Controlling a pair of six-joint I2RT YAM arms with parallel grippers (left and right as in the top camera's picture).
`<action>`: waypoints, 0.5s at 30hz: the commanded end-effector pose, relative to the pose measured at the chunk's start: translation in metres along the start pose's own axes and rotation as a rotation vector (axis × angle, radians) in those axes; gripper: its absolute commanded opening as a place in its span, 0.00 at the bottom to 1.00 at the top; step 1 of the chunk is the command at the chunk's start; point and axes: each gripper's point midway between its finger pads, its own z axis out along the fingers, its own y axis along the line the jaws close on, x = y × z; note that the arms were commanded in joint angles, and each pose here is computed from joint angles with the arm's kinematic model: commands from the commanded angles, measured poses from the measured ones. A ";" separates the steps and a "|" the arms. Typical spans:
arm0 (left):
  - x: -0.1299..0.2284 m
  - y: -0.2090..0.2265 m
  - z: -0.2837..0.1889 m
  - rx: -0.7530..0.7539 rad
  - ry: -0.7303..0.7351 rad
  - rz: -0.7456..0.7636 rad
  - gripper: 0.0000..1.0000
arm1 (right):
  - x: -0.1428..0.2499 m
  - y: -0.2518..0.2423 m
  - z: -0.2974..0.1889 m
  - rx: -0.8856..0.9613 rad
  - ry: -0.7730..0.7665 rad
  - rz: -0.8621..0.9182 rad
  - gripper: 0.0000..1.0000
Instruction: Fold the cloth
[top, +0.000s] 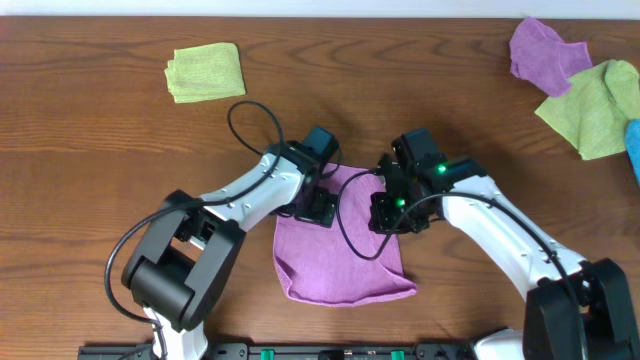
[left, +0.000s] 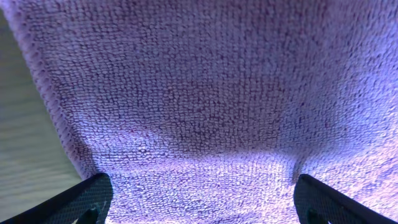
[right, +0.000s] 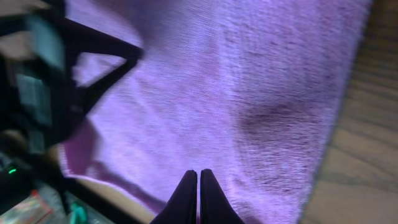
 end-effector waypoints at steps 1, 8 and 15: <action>0.005 0.027 0.019 -0.043 0.050 -0.062 0.95 | 0.009 -0.012 0.010 0.044 -0.010 0.001 0.04; 0.000 0.034 0.018 -0.005 0.049 -0.111 0.95 | 0.018 0.002 0.030 -0.023 -0.016 -0.097 0.05; -0.004 0.029 0.018 0.015 0.033 -0.108 0.95 | 0.028 0.045 0.039 -0.131 0.003 -0.170 0.05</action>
